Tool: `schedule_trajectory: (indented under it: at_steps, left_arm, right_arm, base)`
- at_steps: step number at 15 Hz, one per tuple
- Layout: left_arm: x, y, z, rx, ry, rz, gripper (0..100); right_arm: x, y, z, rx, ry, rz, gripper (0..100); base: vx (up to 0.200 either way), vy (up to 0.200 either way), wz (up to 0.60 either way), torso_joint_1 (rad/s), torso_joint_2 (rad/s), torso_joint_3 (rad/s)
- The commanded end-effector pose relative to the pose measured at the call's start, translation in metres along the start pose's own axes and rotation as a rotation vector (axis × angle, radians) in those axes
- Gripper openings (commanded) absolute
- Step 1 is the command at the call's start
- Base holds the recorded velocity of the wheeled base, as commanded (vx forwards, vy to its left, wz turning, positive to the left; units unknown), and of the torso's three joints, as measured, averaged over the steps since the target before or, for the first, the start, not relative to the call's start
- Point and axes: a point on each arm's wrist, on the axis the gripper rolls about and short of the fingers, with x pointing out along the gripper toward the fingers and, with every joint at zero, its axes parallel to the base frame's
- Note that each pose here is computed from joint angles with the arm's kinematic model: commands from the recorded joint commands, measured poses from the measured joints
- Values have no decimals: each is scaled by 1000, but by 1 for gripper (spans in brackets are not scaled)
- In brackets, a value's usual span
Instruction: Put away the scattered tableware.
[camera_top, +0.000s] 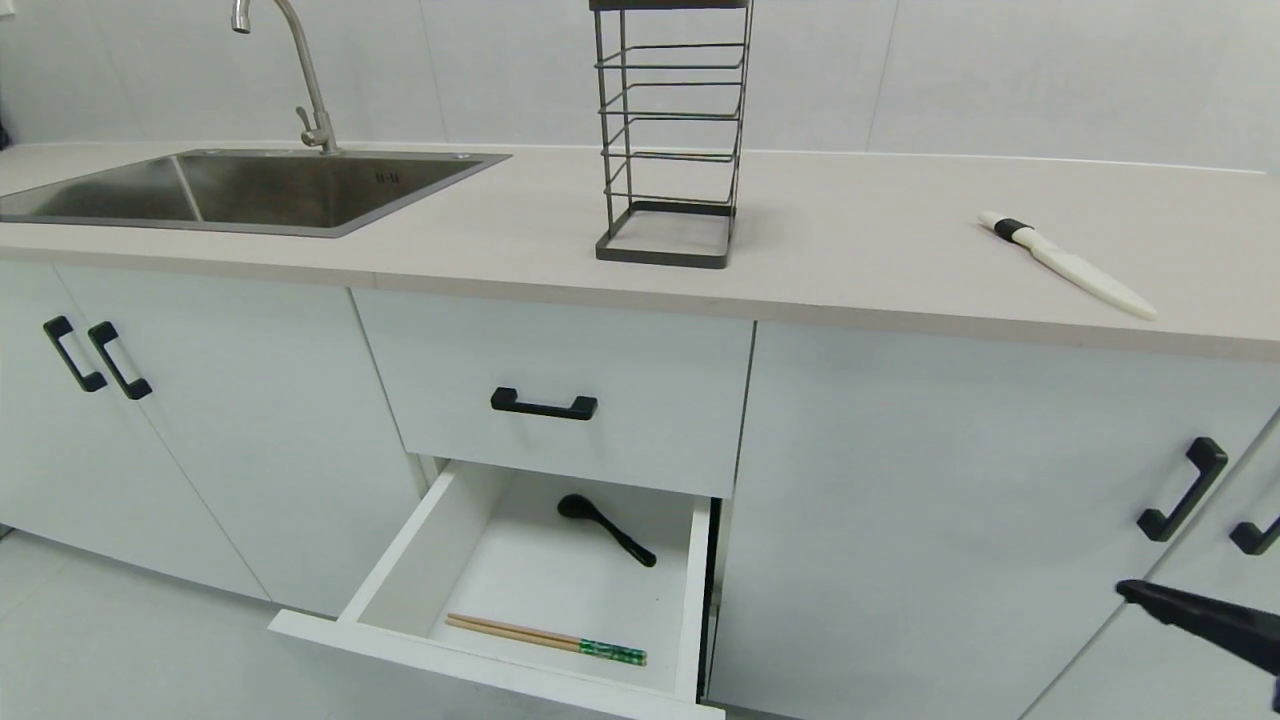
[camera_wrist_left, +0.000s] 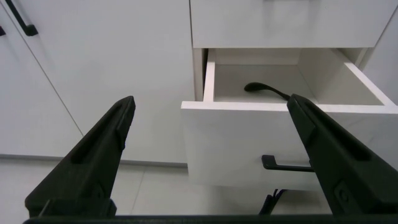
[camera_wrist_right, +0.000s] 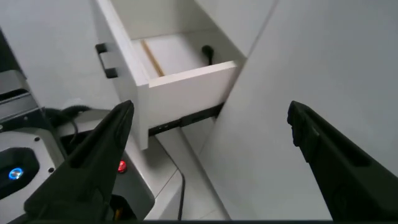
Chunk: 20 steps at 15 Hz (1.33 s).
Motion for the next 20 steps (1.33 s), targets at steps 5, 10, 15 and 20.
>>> schedule_trajectory:
  at_steps: [5,10,15,20]
  left_arm:
    - [0,0,0,0,1,0,100]
    - [0,0,0,0,1,0,100]
    - [0,0,0,-2,1,2,100]
    - [-1,1,10,-8,-70,28,100]
  right_arm:
    - [-55,-1,6,136,-308,-457,100]
    - [-75,22,-17,75,-335,-535,100]
    - [-75,33,-56,133,-173,-487,100]
    - [-77,30,-63,208,-100,-738,100]
  base:
    - [0,0,0,0,0,0]
    - [0,0,0,0,0,0]
    - [0,0,0,0,0,0]
    - [0,0,0,0,0,0]
